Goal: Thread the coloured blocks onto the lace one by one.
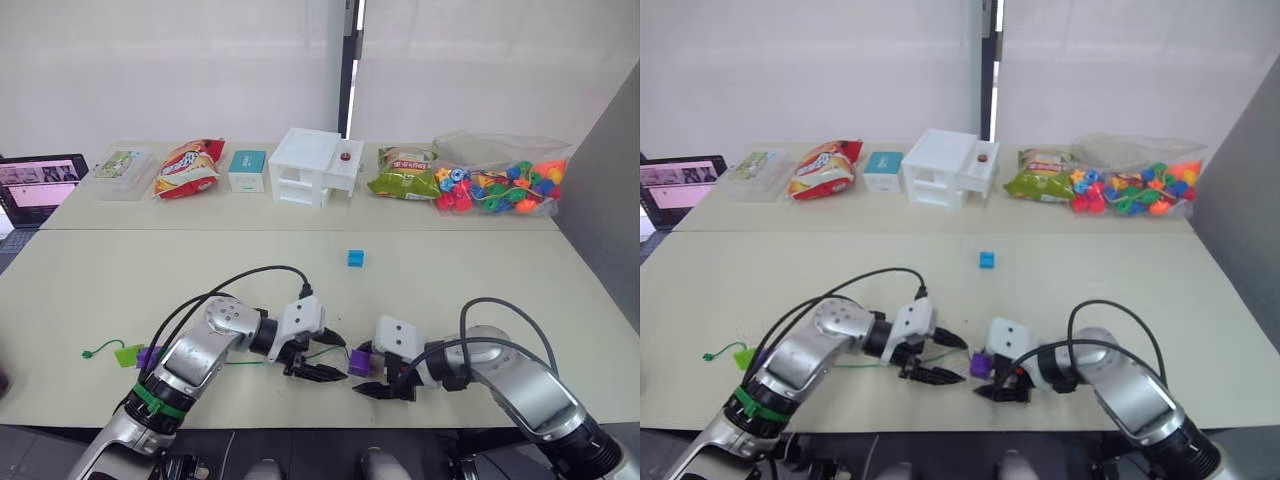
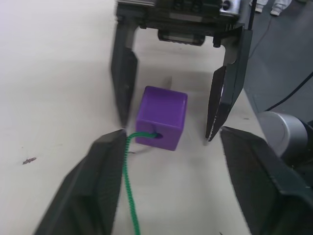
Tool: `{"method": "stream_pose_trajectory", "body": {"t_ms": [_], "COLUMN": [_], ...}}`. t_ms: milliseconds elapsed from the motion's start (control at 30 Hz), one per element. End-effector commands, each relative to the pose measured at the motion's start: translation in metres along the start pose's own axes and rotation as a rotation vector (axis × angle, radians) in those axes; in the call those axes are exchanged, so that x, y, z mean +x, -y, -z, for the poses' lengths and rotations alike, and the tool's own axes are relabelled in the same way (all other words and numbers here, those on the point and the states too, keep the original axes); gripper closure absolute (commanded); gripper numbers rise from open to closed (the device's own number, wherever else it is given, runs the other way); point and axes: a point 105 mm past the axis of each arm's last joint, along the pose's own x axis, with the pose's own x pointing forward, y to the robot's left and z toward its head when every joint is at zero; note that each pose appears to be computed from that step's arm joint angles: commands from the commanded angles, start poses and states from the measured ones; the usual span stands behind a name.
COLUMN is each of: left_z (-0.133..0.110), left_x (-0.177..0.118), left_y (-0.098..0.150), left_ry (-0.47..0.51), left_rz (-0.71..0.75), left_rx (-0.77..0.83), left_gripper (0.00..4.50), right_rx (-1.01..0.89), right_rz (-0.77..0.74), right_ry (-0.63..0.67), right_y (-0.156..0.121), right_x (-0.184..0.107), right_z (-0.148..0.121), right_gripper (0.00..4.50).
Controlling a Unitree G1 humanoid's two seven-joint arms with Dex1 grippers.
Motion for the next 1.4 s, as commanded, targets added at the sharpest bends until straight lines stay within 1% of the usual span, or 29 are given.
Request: {"method": "stream_pose_trajectory", "body": {"t_ms": [33, 100, 233, 333, 467, 700, 833, 1067, 1133, 1233, 1300, 1400], "left_z": [-0.008, -0.005, -0.002, 0.001, 0.000, -0.004, -0.005, -0.017, -0.019, -0.023, -0.026, -0.030], "left_x": [0.006, 0.016, 0.036, 0.041, 0.041, 0.028, 0.002, -0.021, -0.022, -0.028, -0.031, -0.025], "left_y": [-0.003, -0.008, -0.011, -0.015, -0.013, -0.012, -0.010, -0.003, 0.001, 0.000, -0.004, -0.012], "left_ry": [0.005, -0.010, -0.007, -0.010, 0.008, 0.020, 0.023, 0.040, 0.057, 0.070, 0.074, 0.072], "left_rz": [-0.013, -0.034, -0.034, -0.044, -0.018, -0.014, -0.033, -0.004, 0.024, 0.031, 0.029, 0.015], "left_rx": [0.064, 0.094, 0.104, 0.105, 0.091, 0.066, 0.011, -0.018, -0.036, -0.056, -0.033, 0.037], "left_gripper": [0.03, 0.03, 0.03, 0.03, 0.03, 0.03, 0.03, 0.03, 0.03, 0.03, 0.03, 0.03], "right_rx": [-0.036, -0.032, -0.005, -0.001, 0.004, 0.011, 0.007, 0.004, 0.003, 0.002, 0.003, 0.005], "right_rz": [0.058, 0.080, 0.079, 0.088, 0.101, 0.105, 0.102, 0.095, 0.095, 0.096, 0.097, 0.100], "right_ry": [0.024, 0.017, -0.015, -0.038, -0.033, -0.042, -0.033, -0.029, -0.028, -0.027, -0.029, -0.032], "right_y": [0.003, 0.004, -0.001, -0.001, 0.002, 0.002, 0.003, 0.003, 0.004, 0.004, 0.004, 0.004], "right_x": [-0.019, -0.027, -0.039, -0.043, -0.042, -0.037, -0.031, -0.028, -0.027, -0.027, -0.027, -0.027], "right_z": [-0.009, -0.005, 0.008, 0.014, 0.014, 0.017, 0.015, 0.014, 0.014, 0.014, 0.015, 0.016], "right_gripper": [0.00, 0.00, 0.00, 0.00, 0.00, 0.00, 0.00, 0.00, 0.00, 0.00, 0.00, 0.00]}}
